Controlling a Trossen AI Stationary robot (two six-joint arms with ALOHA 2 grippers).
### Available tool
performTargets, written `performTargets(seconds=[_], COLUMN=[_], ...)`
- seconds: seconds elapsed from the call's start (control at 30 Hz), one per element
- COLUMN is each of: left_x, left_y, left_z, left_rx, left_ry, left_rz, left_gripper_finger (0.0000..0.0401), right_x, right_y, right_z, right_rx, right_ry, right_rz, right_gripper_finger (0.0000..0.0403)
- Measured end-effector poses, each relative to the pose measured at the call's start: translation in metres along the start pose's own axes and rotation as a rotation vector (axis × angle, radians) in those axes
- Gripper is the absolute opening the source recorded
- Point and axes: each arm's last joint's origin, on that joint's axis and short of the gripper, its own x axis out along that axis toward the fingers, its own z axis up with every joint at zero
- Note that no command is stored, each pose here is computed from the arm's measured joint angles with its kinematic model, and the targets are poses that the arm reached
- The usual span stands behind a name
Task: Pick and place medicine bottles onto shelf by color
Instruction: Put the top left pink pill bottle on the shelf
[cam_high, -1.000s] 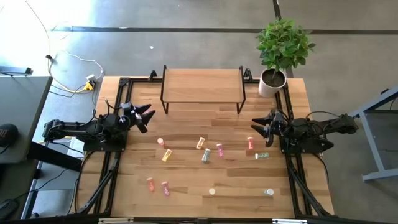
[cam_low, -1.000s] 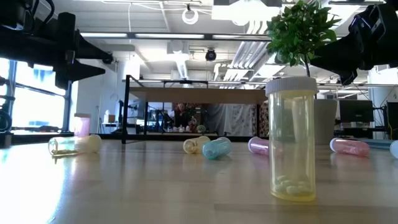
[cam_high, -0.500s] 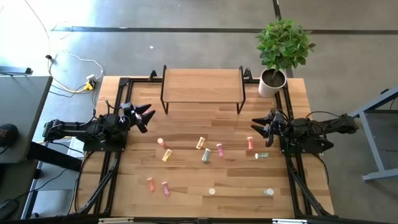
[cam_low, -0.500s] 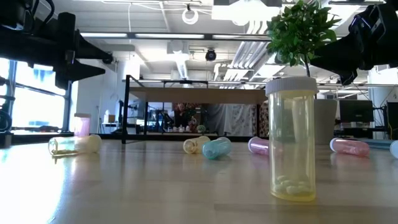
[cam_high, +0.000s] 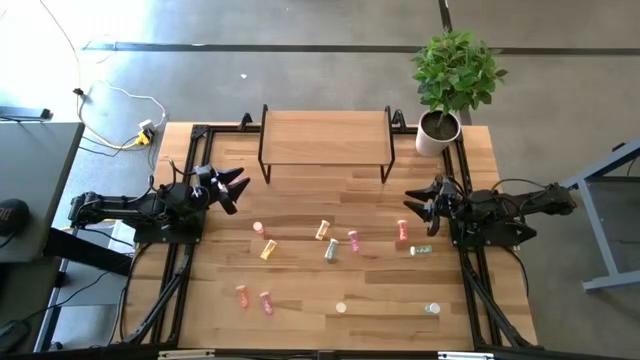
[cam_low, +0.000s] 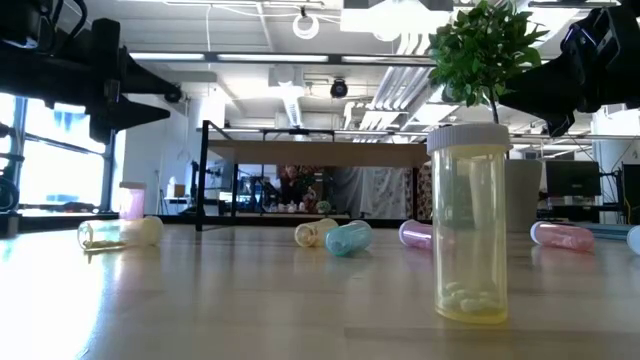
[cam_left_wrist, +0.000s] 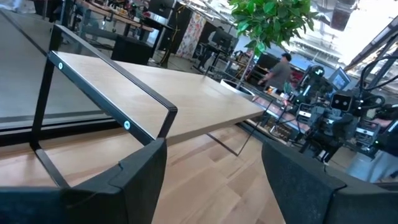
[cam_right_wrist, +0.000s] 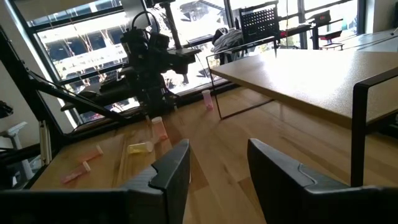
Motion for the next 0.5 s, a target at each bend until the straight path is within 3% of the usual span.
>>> performTargets(seconds=[0.13,0.33,0.5], left_x=[0.0,0.0,-0.001], left_y=[0.0,-0.001,-0.006], left_z=[0.0,0.001,0.014], left_rx=[-0.043,-0.28,-0.309], left_ry=[-0.001,-0.011,-0.112], left_rz=[-0.003,-0.009,-0.09], left_gripper_finger=[0.0255,0.0255,0.0255], right_x=[0.0,0.0,0.0], right_y=[0.0,0.0,0.0], right_z=[0.0,0.0,0.0], right_rx=[0.0,0.0,0.0], right_ry=[0.0,-0.001,-0.001], right_rz=[0.0,0.0,0.0], right_gripper_finger=[0.0151,0.0151,0.0151])
